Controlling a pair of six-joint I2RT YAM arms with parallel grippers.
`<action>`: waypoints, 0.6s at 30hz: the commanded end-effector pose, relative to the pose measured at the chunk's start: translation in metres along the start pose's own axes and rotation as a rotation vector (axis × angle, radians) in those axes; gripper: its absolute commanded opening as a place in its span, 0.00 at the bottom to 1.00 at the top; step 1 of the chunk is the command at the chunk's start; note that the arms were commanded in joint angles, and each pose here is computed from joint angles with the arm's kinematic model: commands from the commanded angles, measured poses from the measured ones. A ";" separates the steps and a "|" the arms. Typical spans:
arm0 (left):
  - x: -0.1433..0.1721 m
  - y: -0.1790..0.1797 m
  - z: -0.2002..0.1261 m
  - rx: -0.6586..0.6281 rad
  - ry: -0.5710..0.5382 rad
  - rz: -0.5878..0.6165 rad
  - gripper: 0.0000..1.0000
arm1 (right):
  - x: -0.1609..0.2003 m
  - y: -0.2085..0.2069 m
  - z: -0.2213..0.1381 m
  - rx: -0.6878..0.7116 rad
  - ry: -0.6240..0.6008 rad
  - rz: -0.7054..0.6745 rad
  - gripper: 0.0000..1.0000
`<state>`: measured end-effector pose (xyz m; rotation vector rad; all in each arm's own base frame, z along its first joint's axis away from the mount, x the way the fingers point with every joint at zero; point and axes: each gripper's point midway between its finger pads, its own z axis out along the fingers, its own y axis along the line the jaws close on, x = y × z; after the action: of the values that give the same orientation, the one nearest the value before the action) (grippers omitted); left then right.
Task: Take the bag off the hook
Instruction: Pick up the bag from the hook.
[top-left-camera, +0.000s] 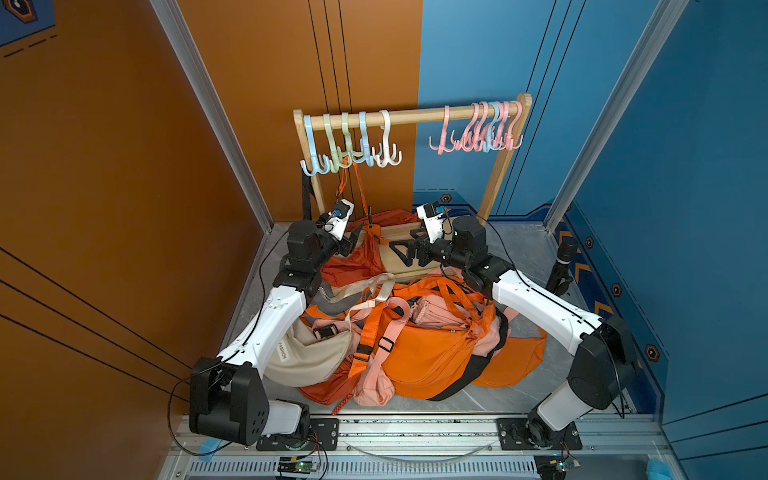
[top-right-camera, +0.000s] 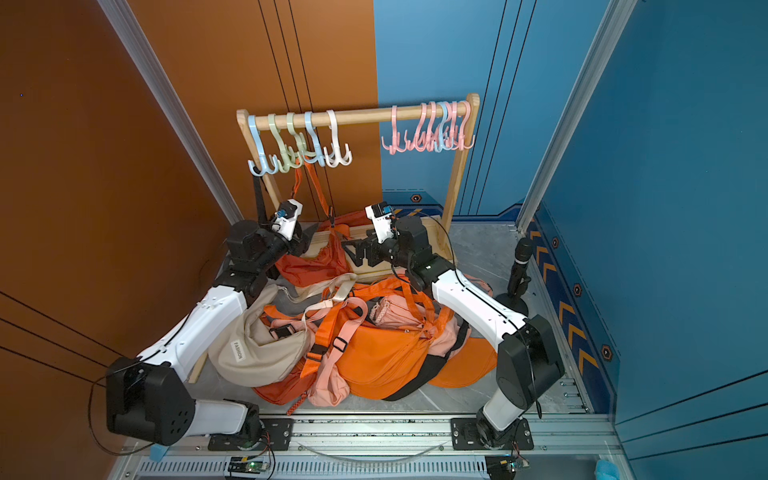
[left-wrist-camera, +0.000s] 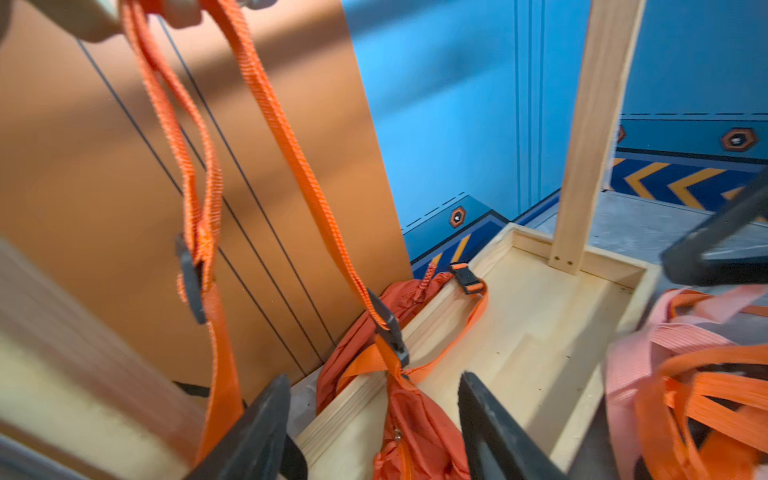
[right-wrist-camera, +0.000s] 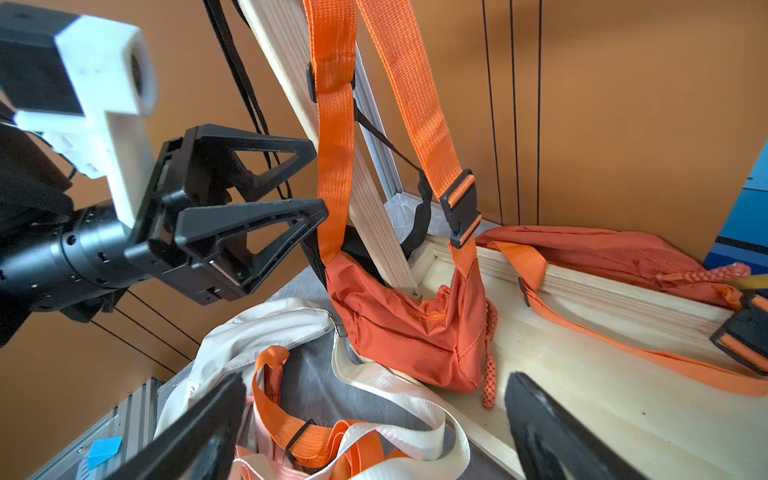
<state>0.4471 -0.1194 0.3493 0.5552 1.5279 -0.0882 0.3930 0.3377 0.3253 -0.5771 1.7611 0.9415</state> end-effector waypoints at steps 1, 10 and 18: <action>-0.020 0.023 -0.003 -0.102 -0.063 0.043 0.66 | -0.009 0.007 -0.009 -0.028 -0.035 0.001 0.98; -0.020 0.026 0.005 -0.038 -0.052 0.049 0.67 | -0.008 0.006 -0.009 -0.039 -0.036 0.010 0.98; -0.003 0.025 0.025 -0.089 0.026 0.094 0.65 | -0.010 0.005 -0.008 -0.046 -0.043 0.018 0.98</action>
<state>0.4745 -0.1052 0.3540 0.5478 1.5188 0.0077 0.3928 0.3363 0.3232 -0.5701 1.7580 0.9757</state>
